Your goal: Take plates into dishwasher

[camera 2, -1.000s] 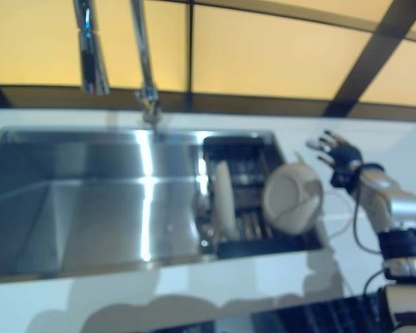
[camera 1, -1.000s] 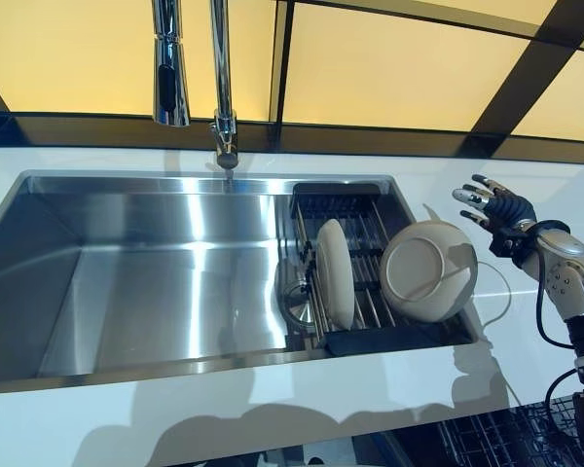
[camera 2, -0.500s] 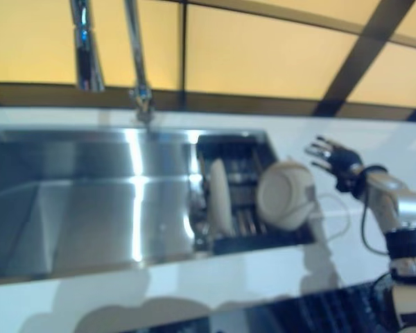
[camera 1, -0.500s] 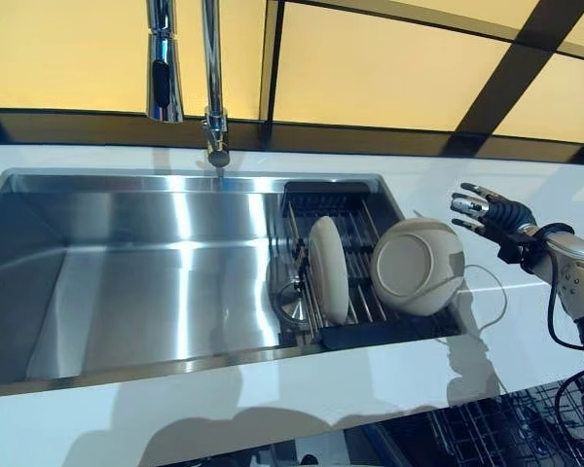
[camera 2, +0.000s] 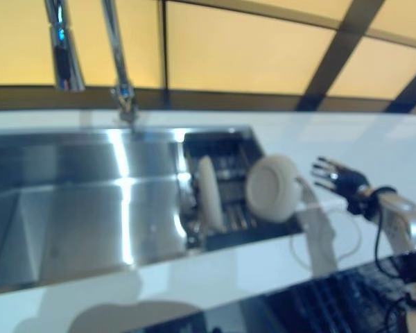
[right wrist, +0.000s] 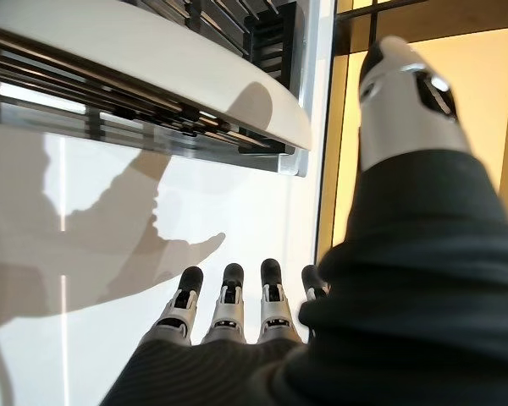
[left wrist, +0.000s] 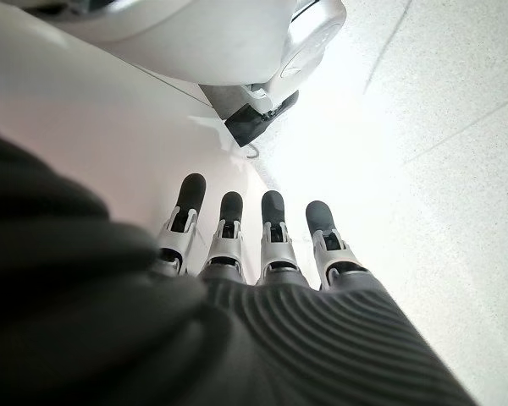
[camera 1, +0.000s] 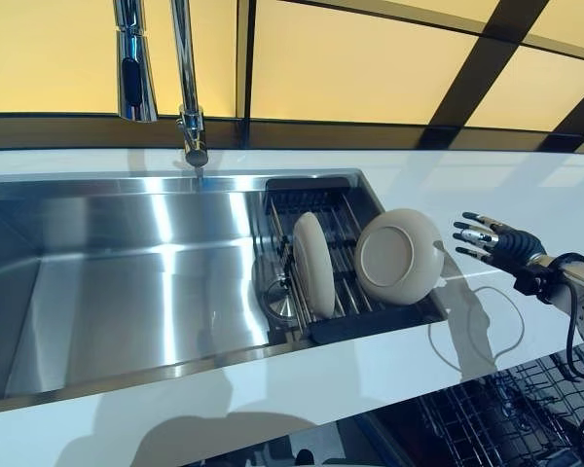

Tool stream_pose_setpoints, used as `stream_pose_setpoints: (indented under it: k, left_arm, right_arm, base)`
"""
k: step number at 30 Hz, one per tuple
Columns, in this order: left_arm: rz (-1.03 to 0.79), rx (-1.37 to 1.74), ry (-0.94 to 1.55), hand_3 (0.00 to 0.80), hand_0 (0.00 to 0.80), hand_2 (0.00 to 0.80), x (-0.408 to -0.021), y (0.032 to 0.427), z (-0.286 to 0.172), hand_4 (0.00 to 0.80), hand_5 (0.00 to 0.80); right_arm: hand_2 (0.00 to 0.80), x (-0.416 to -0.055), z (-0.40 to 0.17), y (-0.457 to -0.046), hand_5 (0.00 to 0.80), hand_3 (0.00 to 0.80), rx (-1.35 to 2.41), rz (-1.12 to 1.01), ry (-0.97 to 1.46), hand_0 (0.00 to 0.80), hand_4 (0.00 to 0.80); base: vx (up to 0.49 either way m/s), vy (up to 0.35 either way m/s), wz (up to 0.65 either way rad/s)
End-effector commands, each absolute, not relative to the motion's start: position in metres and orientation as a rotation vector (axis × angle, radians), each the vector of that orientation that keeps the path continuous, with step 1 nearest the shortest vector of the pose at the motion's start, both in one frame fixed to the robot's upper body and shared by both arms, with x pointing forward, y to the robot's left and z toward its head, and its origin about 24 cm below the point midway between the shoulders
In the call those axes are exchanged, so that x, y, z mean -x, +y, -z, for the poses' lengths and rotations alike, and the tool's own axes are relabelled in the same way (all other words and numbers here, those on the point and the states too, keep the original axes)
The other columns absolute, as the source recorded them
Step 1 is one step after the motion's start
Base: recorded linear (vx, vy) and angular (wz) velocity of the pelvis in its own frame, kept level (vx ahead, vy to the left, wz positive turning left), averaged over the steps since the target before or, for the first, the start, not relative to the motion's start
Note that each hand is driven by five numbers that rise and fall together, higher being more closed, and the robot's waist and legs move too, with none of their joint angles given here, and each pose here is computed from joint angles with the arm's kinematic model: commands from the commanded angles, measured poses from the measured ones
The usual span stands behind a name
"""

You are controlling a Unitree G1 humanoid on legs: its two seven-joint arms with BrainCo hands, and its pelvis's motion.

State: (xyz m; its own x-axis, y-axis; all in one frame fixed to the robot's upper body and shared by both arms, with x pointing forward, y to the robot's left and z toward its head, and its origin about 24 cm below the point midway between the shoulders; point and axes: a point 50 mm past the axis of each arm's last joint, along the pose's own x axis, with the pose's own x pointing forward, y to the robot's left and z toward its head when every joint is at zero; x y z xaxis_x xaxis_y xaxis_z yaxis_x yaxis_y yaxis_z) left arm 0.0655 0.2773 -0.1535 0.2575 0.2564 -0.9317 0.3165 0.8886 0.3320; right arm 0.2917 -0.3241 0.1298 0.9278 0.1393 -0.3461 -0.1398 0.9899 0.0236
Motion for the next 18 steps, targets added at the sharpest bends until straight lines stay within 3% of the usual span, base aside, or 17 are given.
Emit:
stream_pose_setpoints:
  k: [1, 18]
  left_arm:
    - [-0.014, -0.568, 1.182, 0.0, 0.0, 0.0, -0.107, 0.292, 0.139, 0.0, 0.0]
    - [-0.013, -0.586, 1.185, 0.0, 0.0, 0.0, -0.105, 0.296, 0.138, 0.0, 0.0]
  right_arm:
    - [0.0, -0.291, -0.158, -0.332, 0.0, 0.0, 0.046, -0.143, 0.26, 0.0, 0.0]
    - [0.0, -0.285, -0.149, -0.319, 0.0, 0.0, -0.015, -0.266, 0.267, 0.0, 0.0]
  base:
    - [0.007, -0.02, -0.03]
    - [0.004, -0.006, -0.02]
